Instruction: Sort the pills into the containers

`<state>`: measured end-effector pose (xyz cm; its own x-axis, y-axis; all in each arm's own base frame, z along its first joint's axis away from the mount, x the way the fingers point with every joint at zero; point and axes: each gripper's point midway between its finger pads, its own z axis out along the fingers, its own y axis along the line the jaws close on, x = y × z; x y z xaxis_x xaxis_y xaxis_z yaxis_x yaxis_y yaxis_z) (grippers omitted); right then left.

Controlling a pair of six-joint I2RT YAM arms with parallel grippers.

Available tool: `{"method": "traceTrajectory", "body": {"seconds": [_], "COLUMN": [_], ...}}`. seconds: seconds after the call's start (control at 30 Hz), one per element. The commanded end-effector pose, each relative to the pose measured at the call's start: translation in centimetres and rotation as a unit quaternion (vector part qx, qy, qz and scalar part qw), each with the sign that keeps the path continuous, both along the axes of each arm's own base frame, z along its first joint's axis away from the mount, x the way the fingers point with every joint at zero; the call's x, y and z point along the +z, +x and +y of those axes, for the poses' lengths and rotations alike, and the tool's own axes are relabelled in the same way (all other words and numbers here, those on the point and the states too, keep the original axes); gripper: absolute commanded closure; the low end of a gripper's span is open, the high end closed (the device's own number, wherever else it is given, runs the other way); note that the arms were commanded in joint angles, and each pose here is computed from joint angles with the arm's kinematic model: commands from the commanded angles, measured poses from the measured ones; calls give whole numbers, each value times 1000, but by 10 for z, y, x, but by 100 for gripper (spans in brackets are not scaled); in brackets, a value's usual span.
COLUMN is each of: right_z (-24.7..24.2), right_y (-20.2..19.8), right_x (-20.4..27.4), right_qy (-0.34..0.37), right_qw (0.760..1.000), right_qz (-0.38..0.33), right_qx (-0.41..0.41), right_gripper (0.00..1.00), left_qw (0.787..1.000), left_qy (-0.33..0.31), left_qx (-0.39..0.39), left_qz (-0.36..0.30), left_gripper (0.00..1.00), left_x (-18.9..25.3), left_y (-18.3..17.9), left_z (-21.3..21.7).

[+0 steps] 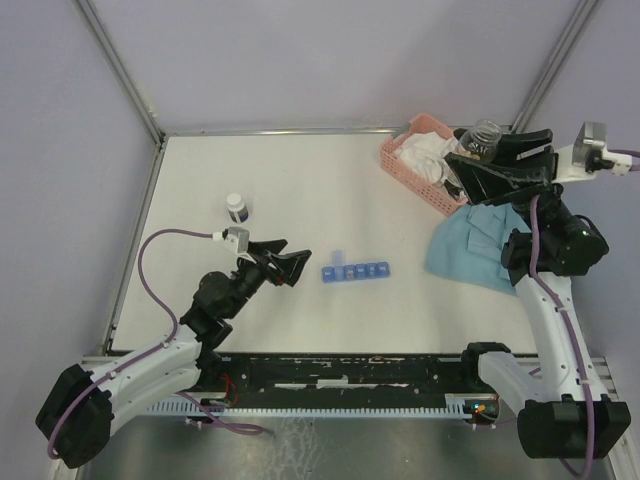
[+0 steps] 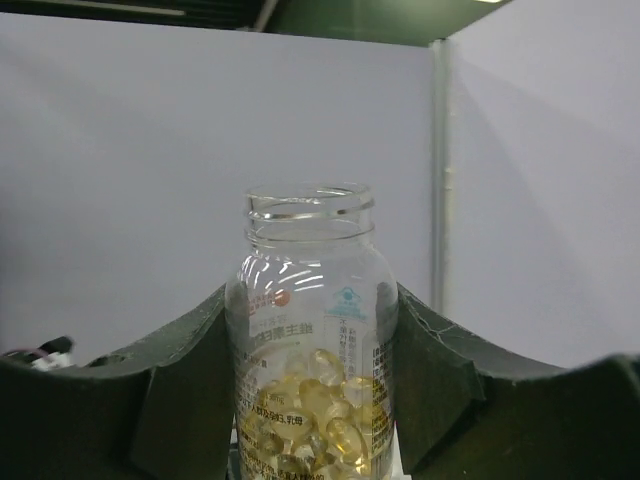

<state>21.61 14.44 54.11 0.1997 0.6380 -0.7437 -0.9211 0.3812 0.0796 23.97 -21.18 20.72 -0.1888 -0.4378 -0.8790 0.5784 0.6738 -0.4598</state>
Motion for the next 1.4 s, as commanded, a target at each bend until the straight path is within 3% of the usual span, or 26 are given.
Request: {"method": "traceTrajectory", "body": {"seconds": [0.0, 0.03, 0.07, 0.1, 0.17, 0.2, 0.27, 0.3, 0.4, 0.43, 0.5, 0.53, 0.6, 0.63, 0.67, 0.73, 0.83, 0.93, 1.03, 1.2, 1.37], "right_z": [10, -13, -23, -15, 14, 15, -8, -17, 19, 19, -12, -14, 11, 14, 8, -13, 17, 25, 36, 60, 76], "right_y": [-25, 15, 28, 21, -41, -57, 3, 16, -72, -61, 24, 27, -38, -53, -27, 39, 23, 43, 42, 51, 56], "right_x": [15, 8, 3, 4, 17, 20, 11, 5, 15, 13, -13, -21, -10, -9, -13, -52, -77, -134, -171, -212, -280], "right_qy": [-18, -7, -17, -26, -41, -34, -23, -22, -78, -88, -85, -98, -102, -90, -83, -127, -174, -265, -350, -358, -439], "right_qw": [998, 997, 991, 994, 995, 991, 998, 996, 988, 990, 990, 988, 993, 992, 996, 981, 984, 962, 936, 932, 893], "right_qz": [-36, 35, 64, 56, -41, -58, 50, 69, -94, -73, 83, 82, -46, -76, -26, 96, 46, 70, 41, 38, 53], "right_qx": [38, -66, -118, -85, 80, 113, 0, -45, 96, 85, -72, -91, 29, 53, 20, -109, -2, -5, -1, 52, 81], "right_gripper": [99, 100, 100, 99, 99, 99, 99, 99, 99, 99, 99, 99, 99, 99, 99, 99, 99, 99, 98, 96, 97], "left_qw": [1000, 1000, 999, 999, 999, 999, 999, 999, 998, 998, 997, 996, 995, 994, 993, 992, 992, 992, 993, 993, 993], "left_qy": [-1, 1, 2, 3, 6, 10, 19, 24, 40, 43, 51, 55, 64, 68, 71, 79, 81, 79, 67, 59, 62], "left_qx": [-1, -4, -6, -8, -10, -11, -14, -17, -22, -19, -13, -9, 8, 18, 28, 35, 32, 33, 44, 49, 51], "left_qz": [-29, -31, -33, -34, -33, -31, -29, -28, -36, -44, -60, -68, -81, -85, -88, -89, -88, -90, -90, -88, -82], "left_gripper": [7, 7, 7, 7, 7, 7, 7, 7, 7, 6, 6, 6, 6, 6, 6, 6, 6, 6, 5, 4, 4], "left_x": [28, 31, 33, 35, 37, 36, 38, 38, 44, 48, 57, 62, 67, 68, 69, 69, 65, 63, 61, 59, 57], "left_y": [5, 5, 6, 6, 8, 9, 11, 12, 13, 15, 18, 20, 25, 28, 31, 36, 36, 33, 31, 30, 31], "left_z": [-6, -8, -10, -11, -13, -15, -18, -20, -22, -22, -22, -21, -17, -15, -13, -13, -14, -12, -5, -3, -3]}}
